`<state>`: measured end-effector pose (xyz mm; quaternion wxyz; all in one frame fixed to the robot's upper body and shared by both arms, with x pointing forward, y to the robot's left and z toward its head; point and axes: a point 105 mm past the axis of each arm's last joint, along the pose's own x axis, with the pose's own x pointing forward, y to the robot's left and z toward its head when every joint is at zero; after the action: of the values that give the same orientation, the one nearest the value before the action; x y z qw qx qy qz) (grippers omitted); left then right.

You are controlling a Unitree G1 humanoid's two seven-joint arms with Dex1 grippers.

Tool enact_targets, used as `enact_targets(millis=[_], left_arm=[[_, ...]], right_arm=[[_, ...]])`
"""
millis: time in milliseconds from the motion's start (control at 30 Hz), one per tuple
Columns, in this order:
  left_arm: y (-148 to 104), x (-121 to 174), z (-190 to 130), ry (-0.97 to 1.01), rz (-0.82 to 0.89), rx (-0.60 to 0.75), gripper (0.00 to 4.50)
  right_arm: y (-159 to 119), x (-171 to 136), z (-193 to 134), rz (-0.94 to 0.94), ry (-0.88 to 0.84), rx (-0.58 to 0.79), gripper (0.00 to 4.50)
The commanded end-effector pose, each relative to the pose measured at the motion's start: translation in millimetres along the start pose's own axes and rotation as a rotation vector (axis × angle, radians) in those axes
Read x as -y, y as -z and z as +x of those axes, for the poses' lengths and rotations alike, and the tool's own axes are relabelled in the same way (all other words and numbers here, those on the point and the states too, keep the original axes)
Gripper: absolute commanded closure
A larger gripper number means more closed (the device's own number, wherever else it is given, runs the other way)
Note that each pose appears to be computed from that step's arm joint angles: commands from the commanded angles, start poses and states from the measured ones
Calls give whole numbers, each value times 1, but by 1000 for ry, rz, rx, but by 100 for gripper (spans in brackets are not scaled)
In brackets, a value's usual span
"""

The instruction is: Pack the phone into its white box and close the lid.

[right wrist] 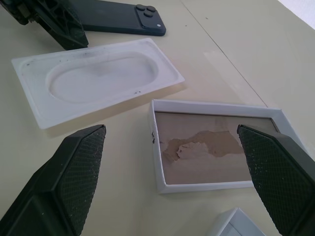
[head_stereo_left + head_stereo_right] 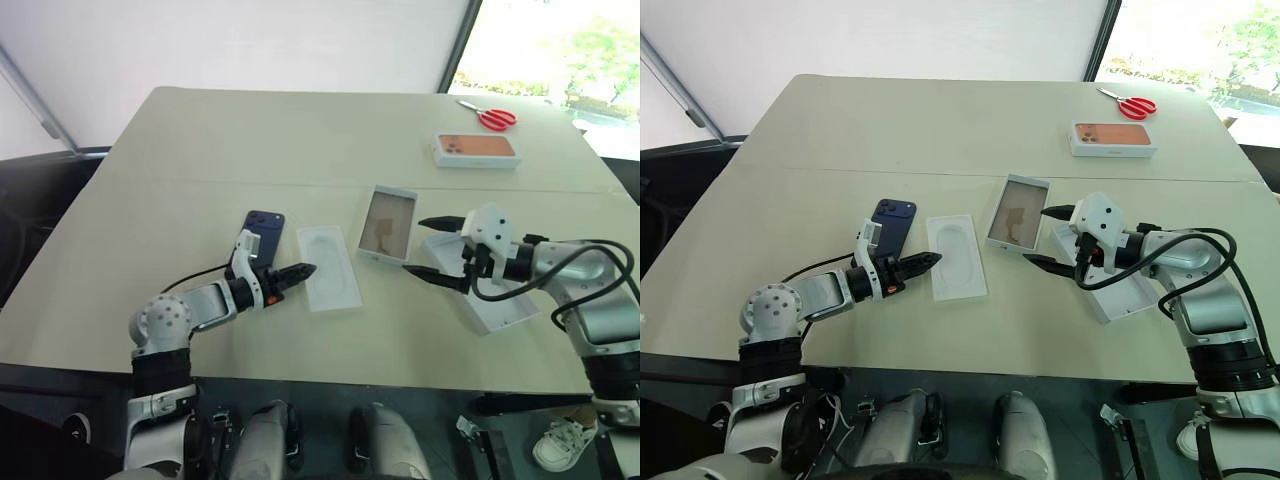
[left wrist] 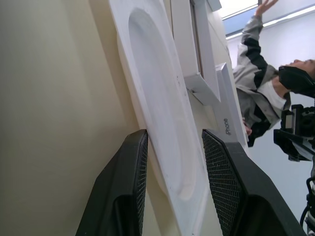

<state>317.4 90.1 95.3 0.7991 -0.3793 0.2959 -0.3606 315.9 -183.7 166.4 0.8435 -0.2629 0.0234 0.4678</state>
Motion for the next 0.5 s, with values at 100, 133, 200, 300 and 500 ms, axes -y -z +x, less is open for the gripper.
enact_targets(millis=[100,133,200,300,500], left_arm=[[-5,6,0,28,7,21,337],[-5,6,0,33,6,25,369],[-7,5,-1,32,-3,32,445],[-7,3,-3,23,-4,34,445],[-11,5,-6,38,-9,56,445]], right_arm=[[-14,4,-5,-50,22,37,0],[-14,4,-5,-50,23,37,0],[-14,4,-5,-49,23,35,0],[-13,4,-5,-51,23,32,0],[-11,4,-4,-58,21,23,0]])
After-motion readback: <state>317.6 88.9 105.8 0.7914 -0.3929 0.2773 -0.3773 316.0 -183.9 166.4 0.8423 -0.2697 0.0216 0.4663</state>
